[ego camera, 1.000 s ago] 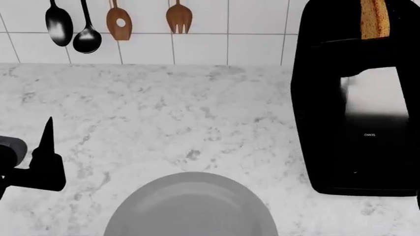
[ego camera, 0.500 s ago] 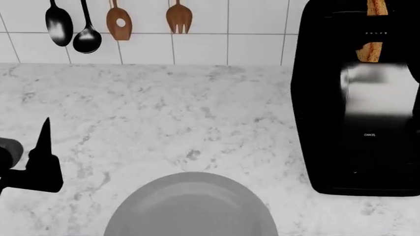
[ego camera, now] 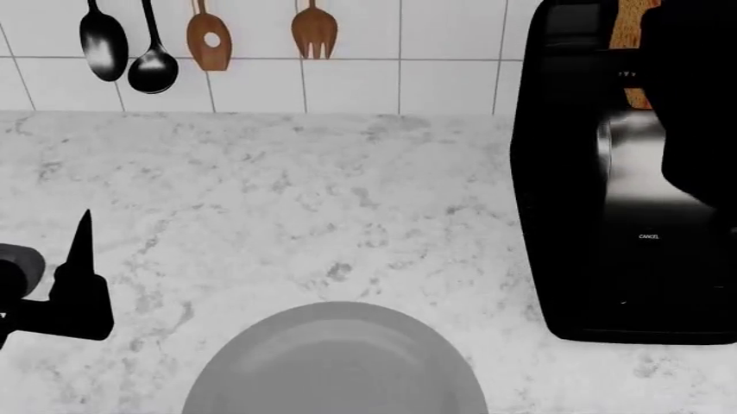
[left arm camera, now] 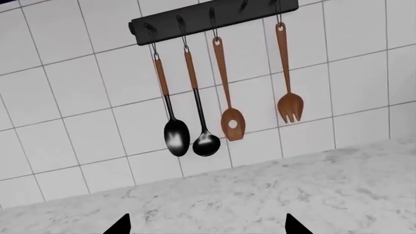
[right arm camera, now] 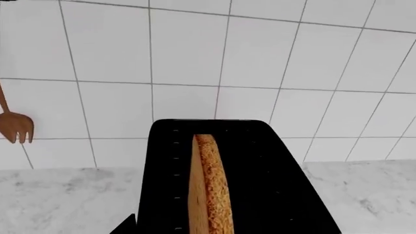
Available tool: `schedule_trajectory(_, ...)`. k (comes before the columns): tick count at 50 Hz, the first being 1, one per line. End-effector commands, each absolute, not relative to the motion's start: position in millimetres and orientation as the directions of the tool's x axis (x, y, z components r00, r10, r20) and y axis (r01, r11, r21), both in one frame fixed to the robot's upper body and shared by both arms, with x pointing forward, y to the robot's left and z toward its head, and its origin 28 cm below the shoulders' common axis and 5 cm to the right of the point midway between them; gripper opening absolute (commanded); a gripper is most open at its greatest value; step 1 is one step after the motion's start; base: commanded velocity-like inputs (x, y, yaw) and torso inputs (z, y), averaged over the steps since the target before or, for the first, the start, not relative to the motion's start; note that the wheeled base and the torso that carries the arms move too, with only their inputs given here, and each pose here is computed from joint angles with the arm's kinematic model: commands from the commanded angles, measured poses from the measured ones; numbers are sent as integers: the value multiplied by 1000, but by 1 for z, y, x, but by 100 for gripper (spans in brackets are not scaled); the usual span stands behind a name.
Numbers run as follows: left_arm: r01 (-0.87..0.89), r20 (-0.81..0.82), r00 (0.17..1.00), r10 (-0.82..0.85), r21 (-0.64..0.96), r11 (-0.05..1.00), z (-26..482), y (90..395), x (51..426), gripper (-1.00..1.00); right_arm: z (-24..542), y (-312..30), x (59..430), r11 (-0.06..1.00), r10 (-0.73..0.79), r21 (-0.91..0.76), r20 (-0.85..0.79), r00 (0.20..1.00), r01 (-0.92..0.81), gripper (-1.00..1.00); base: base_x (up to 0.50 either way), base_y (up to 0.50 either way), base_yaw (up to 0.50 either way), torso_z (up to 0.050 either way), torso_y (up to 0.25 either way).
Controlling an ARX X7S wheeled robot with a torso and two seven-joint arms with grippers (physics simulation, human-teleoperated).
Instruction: Place the toasted item on a plate.
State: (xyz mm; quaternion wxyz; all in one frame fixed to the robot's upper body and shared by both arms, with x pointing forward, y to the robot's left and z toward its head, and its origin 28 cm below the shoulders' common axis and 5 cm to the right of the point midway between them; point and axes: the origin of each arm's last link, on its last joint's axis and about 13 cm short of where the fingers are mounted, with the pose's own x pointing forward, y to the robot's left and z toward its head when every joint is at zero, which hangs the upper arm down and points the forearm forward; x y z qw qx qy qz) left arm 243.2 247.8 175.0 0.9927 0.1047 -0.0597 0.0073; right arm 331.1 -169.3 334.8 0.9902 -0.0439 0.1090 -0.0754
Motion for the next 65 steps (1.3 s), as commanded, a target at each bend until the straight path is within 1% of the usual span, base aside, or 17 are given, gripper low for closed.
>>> schedule_trajectory(1,-24,118,993,-1,210,977,176,247,244,100,330,-169,346,983,-166,-115,-231,959,143,100,0,0,0,0,0)
schedule_trajectory(15,-23,115,993,-2,214,977,176,248,243,100,319,-171,357,980,-186,-114,-264,946,161,100,0,0,0,0,0)
schedule_trajectory(37,-24,113,994,0,215,976,174,248,244,100,307,-178,356,977,-205,-116,-296,933,178,100,0,0,0,0,0)
schedule_trajectory(38,-22,112,994,-2,215,976,174,248,244,100,307,-178,356,976,-211,-120,-296,932,183,-100,0,0,0,0,0)
schedule_trajectory(55,-29,123,992,2,213,977,179,249,241,100,322,-180,348,969,-235,-137,-258,937,206,-100,0,0,-1,0,0)
schedule_trajectory(65,-24,117,993,-2,219,975,177,248,241,100,343,-184,339,968,-235,-136,-207,950,209,-100,0,0,-1,0,0)
